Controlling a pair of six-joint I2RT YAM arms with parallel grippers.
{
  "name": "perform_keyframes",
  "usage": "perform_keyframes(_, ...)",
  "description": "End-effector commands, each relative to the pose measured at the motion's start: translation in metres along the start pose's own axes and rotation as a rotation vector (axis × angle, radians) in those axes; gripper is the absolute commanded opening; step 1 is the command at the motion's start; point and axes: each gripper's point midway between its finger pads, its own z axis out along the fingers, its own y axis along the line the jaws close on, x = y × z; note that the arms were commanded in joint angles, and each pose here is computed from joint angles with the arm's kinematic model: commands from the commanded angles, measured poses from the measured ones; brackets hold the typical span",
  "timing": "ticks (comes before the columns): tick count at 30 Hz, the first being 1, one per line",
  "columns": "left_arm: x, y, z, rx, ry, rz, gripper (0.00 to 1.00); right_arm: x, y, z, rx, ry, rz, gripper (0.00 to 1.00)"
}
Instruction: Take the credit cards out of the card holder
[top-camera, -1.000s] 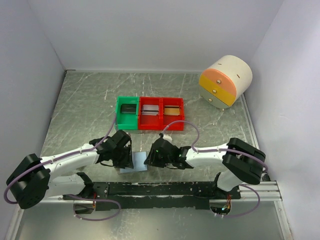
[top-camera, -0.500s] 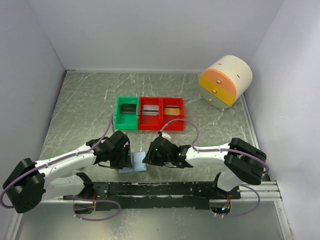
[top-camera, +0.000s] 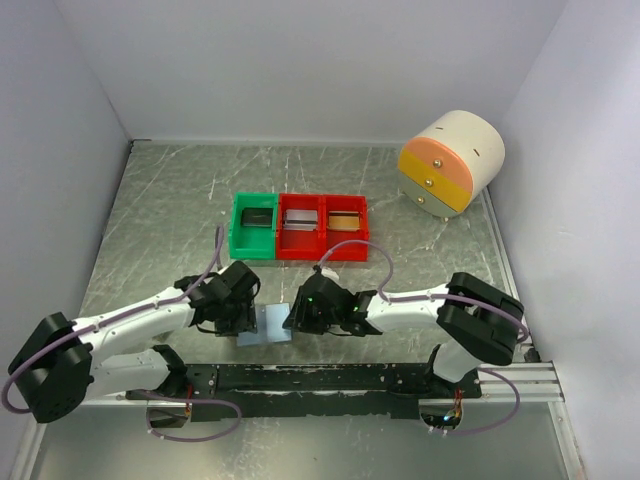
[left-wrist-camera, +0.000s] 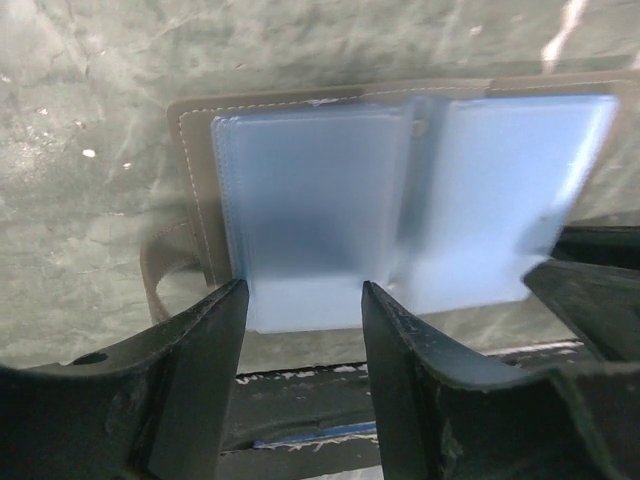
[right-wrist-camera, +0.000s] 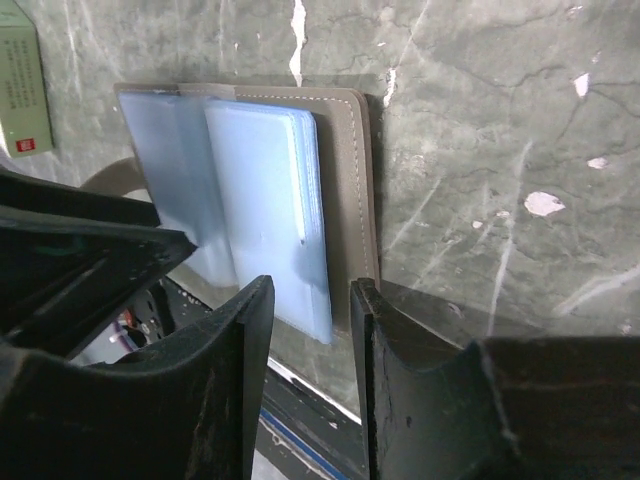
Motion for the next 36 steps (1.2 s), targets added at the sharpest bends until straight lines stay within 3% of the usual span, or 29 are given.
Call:
perform_keyframes(1, 0.007, 0.011, 0.014, -0.043, 0.008, -0.005, 0.58, 0.008, -0.012, 0.007, 0.007, 0.021, 0.032, 0.37)
perform_keyframes(9, 0.016, 0.012, 0.019, -0.005, 0.026, 0.013, 0.44, 0.009, 0.004, 0.007, -0.122, 0.012, 0.092, 0.32)
perform_keyframes(15, 0.020, 0.008, 0.018, 0.036, 0.037, 0.015, 0.41, 0.009, 0.020, 0.011, -0.211, 0.023, 0.114, 0.30)
perform_keyframes(21, 0.019, 0.006, 0.016, 0.045, 0.033, 0.020, 0.40, 0.001, 0.031, 0.012, -0.247, 0.004, 0.104, 0.17)
perform_keyframes(29, 0.013, -0.004, 0.011, 0.073, 0.014, 0.032, 0.39, -0.020, -0.013, 0.014, 0.203, -0.052, -0.105, 0.01)
perform_keyframes(36, 0.007, -0.040, 0.003, 0.226, 0.011, 0.092, 0.42, -0.021, -0.069, -0.017, 0.571, -0.082, -0.212, 0.00)
